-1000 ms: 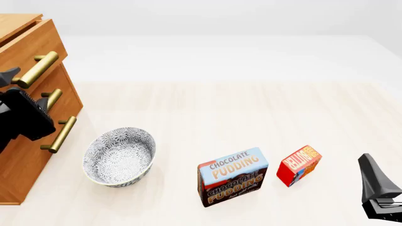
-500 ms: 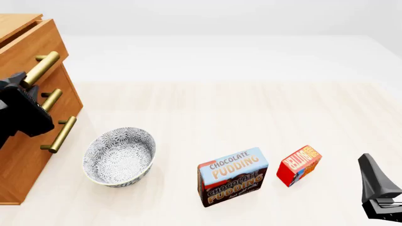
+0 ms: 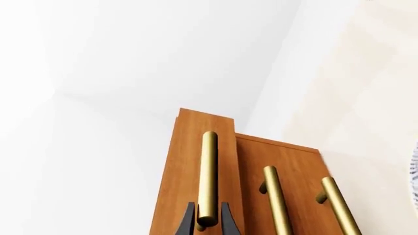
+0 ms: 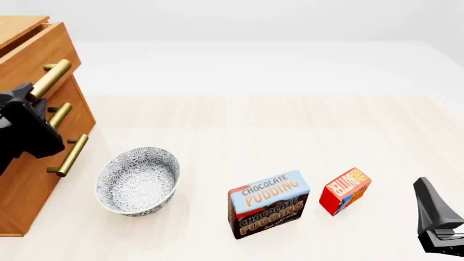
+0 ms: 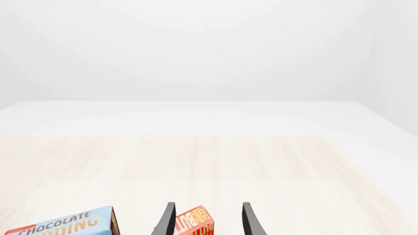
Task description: Put the butter at the back in the top drawer of the cabinet and close it.
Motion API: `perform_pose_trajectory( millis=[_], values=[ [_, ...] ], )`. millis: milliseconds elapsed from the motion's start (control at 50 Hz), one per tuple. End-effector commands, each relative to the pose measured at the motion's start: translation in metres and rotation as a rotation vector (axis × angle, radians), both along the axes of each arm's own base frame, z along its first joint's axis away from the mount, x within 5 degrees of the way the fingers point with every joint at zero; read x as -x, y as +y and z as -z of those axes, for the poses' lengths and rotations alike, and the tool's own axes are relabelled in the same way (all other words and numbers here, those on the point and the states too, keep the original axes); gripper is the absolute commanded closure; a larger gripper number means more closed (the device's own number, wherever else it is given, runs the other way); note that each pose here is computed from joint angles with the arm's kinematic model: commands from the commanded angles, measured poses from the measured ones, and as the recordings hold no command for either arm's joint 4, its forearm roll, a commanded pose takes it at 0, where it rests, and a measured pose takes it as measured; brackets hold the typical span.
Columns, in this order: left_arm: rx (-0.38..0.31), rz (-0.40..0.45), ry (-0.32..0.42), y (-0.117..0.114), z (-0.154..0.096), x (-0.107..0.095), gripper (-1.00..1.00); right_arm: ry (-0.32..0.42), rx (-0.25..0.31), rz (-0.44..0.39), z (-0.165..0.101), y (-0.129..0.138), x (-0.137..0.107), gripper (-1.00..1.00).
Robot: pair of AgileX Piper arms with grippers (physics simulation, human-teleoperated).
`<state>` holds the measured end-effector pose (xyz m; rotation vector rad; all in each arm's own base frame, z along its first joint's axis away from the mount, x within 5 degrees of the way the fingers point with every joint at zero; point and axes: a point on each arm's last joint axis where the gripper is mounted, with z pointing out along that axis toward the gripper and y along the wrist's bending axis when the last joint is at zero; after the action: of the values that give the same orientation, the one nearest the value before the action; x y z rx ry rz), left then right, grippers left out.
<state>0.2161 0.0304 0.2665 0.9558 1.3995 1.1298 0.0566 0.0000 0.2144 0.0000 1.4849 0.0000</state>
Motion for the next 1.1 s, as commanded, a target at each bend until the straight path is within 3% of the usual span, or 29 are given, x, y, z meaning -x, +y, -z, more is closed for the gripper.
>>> perform_pose_trajectory(
  millis=[20,1100],
  values=[
    [0.025,0.007,0.041,-0.003,0.009,0.001,1.00,0.000,0.000,0.000,0.000,0.000,0.000,-1.00],
    [0.033,0.106,0.091,-0.025,0.035,0.005,1.00,0.000,0.000,0.000,0.000,0.000,0.000,-1.00]
  ],
)
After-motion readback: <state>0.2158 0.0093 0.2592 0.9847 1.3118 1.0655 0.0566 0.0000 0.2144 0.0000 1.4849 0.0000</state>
